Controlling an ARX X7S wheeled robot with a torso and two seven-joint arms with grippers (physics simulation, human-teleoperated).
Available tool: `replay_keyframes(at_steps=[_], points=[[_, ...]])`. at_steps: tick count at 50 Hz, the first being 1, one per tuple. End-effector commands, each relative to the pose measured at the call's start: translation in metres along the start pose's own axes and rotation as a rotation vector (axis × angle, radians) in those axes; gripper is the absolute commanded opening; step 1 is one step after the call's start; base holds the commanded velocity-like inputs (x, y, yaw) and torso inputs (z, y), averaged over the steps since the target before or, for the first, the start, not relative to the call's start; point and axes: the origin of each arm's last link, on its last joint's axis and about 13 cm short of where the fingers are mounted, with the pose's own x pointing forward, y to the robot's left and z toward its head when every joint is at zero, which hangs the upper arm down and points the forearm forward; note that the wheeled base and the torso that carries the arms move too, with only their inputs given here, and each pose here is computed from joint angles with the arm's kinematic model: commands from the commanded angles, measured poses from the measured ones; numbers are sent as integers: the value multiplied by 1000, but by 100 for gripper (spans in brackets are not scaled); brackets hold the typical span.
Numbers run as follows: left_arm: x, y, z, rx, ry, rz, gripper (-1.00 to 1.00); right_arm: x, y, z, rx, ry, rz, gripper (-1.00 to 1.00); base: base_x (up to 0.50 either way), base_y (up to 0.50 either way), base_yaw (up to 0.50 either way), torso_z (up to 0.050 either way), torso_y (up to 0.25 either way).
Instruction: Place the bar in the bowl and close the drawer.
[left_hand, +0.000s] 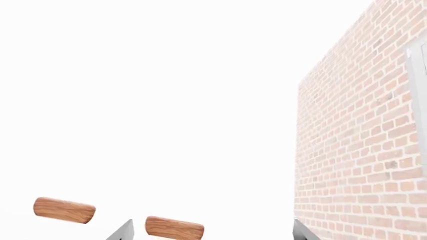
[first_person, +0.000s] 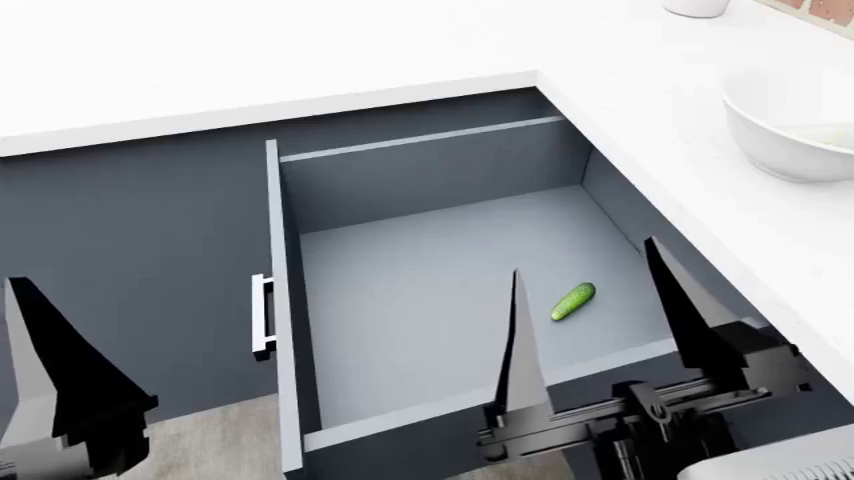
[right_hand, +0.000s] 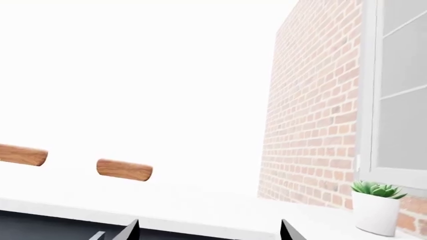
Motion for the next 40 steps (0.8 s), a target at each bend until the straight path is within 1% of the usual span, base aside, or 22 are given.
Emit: replay_keyframes(at_steps=[1,3,8,14,18,20,25,40], points=[[4,-2,-2,3,44,-31,100,0,-2,4,-6,-16,-16,100,0,0,0,0,0],[5,-3,-4,6,64,-33,100,0,-3,5,-7,-18,-19,100,0,0,0,0,0],[7,-2,-20,14,228,-48,100,1,-3,6,-9,-21,-25,100,0,0,0,0,0],[6,2,-41,49,411,-42,100,2,-5,6,-18,-28,-48,100,0,0,0,0,0],[7,5,-51,62,495,-21,100,2,-4,6,-29,-33,-56,100,0,0,0,0,0],[7,7,-56,84,523,-6,100,3,-4,6,-31,-30,-61,100,0,0,0,0,0],[1,11,-61,108,556,2,100,3,-4,5,-33,-26,-64,100,0,0,0,0,0],[-11,27,-62,132,580,69,100,2,-2,4,-34,-17,-55,100,0,0,0,0,0]])
